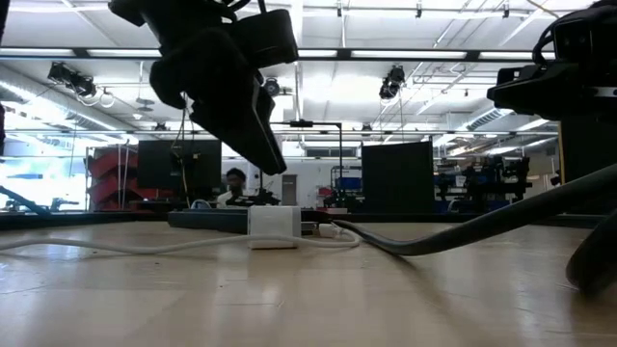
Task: Insert USB
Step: Insert the white USB cable into the white charger adapter
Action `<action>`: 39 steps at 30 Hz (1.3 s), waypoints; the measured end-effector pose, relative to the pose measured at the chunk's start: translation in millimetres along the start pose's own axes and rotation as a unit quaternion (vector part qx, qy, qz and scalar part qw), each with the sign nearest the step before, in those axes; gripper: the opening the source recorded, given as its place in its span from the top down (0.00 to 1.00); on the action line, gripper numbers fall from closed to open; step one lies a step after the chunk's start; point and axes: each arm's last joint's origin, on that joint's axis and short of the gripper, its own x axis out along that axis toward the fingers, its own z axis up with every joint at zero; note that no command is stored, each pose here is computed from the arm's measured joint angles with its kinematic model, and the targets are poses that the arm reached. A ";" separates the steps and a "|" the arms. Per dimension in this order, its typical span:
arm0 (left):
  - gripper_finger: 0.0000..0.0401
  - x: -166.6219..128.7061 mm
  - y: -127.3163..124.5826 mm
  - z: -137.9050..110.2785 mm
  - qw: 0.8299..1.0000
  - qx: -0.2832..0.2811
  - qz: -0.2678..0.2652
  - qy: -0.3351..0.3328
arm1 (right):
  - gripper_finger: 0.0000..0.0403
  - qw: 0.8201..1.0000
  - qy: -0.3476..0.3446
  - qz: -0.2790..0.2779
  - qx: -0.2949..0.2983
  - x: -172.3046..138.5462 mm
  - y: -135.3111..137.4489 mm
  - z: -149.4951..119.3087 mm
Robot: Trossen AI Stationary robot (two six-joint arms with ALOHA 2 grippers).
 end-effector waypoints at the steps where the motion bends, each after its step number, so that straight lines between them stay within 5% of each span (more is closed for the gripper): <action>1: 0.44 -0.3 -0.9 -0.9 1.000 0.002 0.000 0.004 | 0.98 1.000 0.000 0.000 0.000 0.0 0.0 0.1; 21: 0.44 -2.1 -6.8 -6.0 1.000 0.010 0.000 0.023 | 0.98 1.000 0.000 0.000 0.000 0.0 0.1 0.0; 39: 0.44 -1.7 14.8 18.6 0.992 0.120 0.022 -0.042 | 0.98 1.000 0.000 0.000 0.000 0.0 0.0 0.0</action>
